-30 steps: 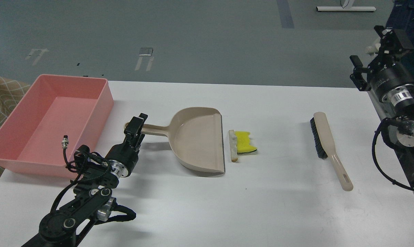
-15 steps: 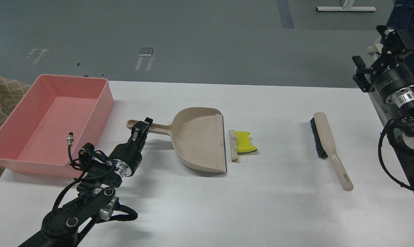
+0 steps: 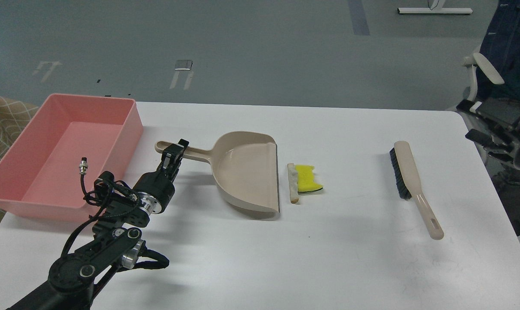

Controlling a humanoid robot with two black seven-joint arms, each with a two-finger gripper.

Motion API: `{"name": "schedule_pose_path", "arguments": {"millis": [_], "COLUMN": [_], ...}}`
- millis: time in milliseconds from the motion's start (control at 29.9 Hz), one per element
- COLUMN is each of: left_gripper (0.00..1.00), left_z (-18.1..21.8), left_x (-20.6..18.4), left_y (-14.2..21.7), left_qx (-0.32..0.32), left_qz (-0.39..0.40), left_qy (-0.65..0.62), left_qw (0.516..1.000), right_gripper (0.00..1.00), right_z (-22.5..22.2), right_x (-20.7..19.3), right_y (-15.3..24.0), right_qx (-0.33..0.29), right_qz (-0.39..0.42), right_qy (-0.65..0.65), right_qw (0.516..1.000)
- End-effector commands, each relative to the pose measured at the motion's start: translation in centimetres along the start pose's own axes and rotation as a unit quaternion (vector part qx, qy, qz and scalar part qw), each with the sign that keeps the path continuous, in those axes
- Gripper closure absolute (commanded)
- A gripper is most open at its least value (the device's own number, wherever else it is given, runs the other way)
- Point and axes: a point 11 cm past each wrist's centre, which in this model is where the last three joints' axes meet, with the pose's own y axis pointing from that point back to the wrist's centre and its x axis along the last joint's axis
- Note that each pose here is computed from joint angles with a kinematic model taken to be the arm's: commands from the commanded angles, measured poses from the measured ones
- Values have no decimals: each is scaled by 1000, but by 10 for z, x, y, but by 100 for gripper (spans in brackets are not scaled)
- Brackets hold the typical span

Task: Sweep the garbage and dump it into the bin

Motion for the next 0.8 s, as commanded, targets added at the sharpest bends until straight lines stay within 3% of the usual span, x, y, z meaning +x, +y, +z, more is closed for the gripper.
{"name": "schedule_pose_path", "arguments": {"millis": [0,167,434,768], "left_gripper": [100,100,100,100], "left_z": [0,1,2,8], "left_x": [-2,-3,-6,-2], "left_y": [0,0,1,-2], "left_qx": [-1,-2,-4,-11], "left_qz": [-1,-2,-4,-5], "left_qy": [2,3,5,1], "left_qw": [1000,1000,1000,1000], "right_gripper": [0,0,2,24], "right_z": [16,43,46,48], "right_x": [-19,-49,-68,-94], "right_y": [23,35,16,-18], "right_qx": [-49,-96,-97,-94], "right_qz": [-45,-101,-123,-141], "right_qy": [48,96,105,102], "right_qw": [997,986,982,980]}}
